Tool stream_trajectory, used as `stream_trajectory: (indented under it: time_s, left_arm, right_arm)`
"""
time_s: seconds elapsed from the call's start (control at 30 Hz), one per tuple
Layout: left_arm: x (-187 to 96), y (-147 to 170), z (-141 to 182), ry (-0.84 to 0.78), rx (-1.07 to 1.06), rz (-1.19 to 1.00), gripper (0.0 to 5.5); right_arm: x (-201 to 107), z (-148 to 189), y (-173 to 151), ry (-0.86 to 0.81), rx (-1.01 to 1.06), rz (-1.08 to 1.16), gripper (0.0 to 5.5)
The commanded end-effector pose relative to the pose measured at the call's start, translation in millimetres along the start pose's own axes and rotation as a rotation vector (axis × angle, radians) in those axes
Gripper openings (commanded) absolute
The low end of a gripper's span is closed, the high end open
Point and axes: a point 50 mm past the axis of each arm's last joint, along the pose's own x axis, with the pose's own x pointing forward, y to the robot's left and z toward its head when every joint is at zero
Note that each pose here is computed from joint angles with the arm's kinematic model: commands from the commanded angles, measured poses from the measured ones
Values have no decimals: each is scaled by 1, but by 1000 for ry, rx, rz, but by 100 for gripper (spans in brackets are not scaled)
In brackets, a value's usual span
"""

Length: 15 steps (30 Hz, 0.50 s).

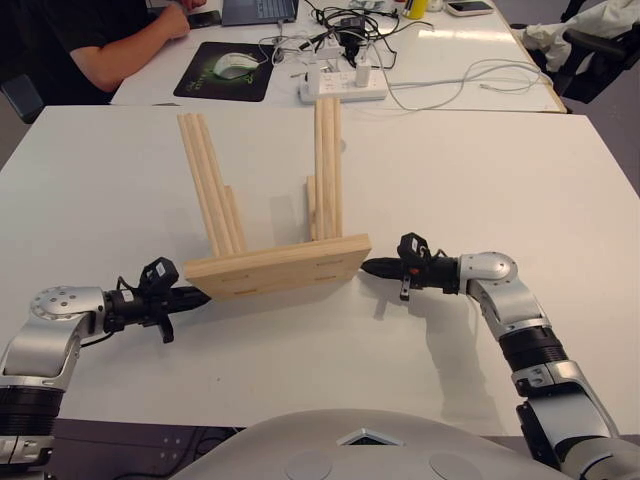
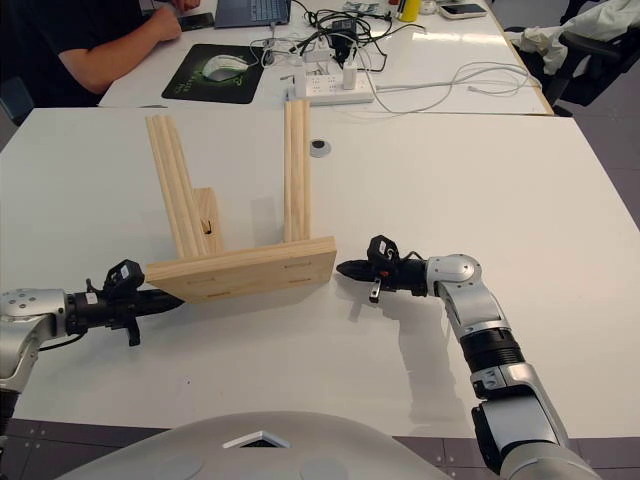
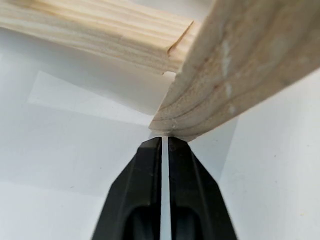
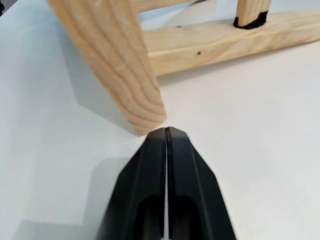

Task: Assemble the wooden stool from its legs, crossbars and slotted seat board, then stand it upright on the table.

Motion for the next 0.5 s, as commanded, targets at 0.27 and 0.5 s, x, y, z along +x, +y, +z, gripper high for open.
stream_trajectory:
  time_s: [0.27,0.5]
  left_arm:
    - [1,2,14,-21,42,13,1]
    - [5,-2,21,-33,55,-12,1]
  right_arm:
    - [18,13,5,-48,-24,46,0]
    - [23,19,10,-70,-19,84,0]
